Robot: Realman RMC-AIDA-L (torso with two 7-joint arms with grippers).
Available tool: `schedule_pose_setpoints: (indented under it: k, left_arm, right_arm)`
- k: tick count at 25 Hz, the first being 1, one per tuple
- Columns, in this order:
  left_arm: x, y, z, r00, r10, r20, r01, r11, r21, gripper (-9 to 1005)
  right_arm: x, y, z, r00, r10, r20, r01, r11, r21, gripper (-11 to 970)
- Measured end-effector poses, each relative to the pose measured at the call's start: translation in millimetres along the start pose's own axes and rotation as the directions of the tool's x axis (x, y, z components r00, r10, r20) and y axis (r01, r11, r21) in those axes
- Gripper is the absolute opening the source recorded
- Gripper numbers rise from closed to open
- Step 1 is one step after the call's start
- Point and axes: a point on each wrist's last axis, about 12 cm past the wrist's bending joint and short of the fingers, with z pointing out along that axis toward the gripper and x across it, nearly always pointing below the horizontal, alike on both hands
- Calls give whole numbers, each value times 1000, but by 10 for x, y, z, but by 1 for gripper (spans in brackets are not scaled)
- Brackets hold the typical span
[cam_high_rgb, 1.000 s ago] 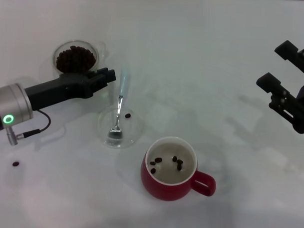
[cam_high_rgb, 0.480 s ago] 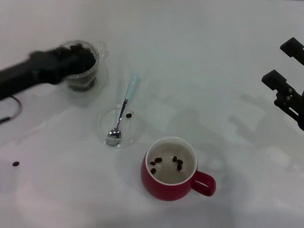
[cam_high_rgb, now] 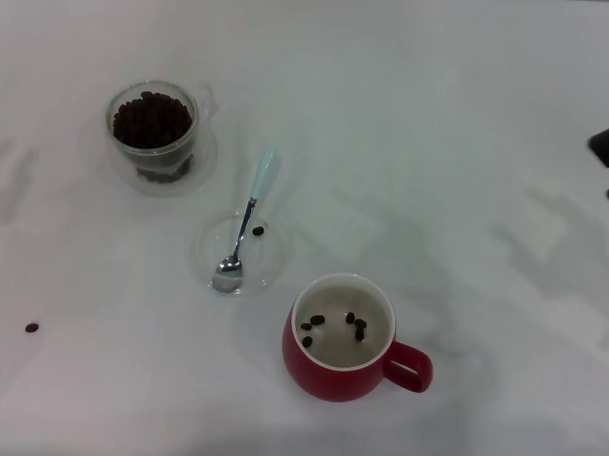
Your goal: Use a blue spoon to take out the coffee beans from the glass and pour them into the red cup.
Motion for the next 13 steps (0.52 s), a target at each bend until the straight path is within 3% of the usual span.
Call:
schedule_pose_setpoints:
  k: [6, 13]
  left_arm:
    - [80, 42, -410, 997, 52, 50, -44, 985, -166, 321]
    - [223, -40, -564, 995, 38, 92, -13, 966, -259, 321]
  right_arm:
    - [-72, -19, -202, 998, -56, 15, 53, 988, 145, 701]
    - [-138, -103, -329, 993, -118, 3, 114, 962, 248, 701]
